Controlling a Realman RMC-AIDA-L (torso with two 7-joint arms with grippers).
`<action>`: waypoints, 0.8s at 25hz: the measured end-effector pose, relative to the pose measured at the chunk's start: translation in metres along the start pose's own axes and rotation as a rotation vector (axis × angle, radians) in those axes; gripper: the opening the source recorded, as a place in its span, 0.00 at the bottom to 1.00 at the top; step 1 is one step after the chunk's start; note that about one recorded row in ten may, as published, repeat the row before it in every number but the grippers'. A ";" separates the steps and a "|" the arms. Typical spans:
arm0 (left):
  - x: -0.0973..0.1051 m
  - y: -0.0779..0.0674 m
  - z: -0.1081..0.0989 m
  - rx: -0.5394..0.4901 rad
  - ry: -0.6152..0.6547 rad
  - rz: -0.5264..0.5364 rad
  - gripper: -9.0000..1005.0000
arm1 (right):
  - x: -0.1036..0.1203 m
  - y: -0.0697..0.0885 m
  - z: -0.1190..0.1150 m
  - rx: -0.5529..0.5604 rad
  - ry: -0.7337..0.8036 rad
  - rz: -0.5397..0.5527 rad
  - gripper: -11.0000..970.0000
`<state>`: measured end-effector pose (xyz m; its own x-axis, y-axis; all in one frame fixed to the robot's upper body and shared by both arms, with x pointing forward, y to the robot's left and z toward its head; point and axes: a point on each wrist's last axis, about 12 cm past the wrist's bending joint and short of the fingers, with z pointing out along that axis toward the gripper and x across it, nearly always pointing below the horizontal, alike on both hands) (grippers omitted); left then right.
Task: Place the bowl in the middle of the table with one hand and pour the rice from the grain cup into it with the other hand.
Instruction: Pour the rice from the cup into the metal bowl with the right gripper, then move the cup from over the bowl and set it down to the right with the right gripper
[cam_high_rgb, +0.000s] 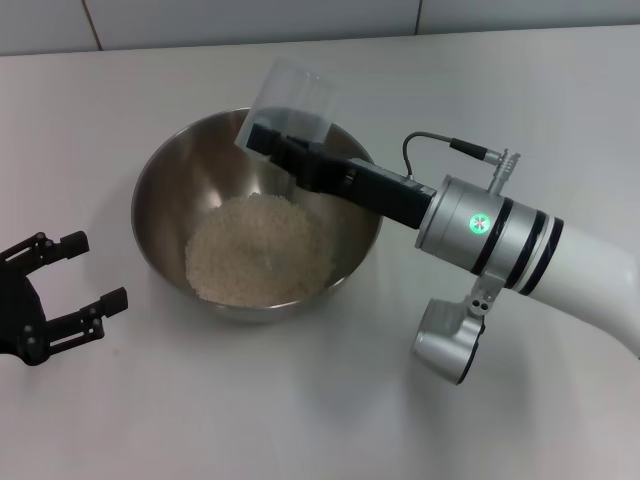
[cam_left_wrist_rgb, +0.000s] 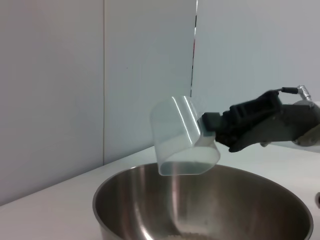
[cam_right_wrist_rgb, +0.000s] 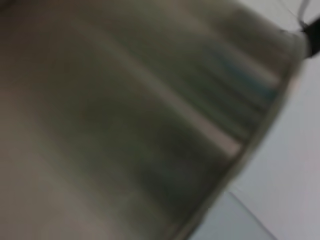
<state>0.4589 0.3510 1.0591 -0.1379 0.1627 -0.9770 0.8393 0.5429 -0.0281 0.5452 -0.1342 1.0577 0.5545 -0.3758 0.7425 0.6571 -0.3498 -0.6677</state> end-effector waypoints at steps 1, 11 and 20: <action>0.000 0.000 0.000 0.000 0.000 0.001 0.81 | 0.000 0.000 0.000 -0.003 0.001 -0.020 0.03; 0.000 -0.001 0.001 0.002 -0.001 0.006 0.81 | 0.007 -0.009 0.004 0.011 0.200 0.329 0.03; 0.000 -0.001 0.002 0.004 -0.001 0.010 0.81 | 0.014 -0.016 -0.009 0.164 0.442 1.000 0.03</action>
<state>0.4595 0.3491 1.0587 -0.1294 0.1674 -0.9774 0.8426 0.5383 -0.0194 0.5376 -0.1418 1.0786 0.6635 -0.7105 -0.2345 0.0920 0.3885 -0.9169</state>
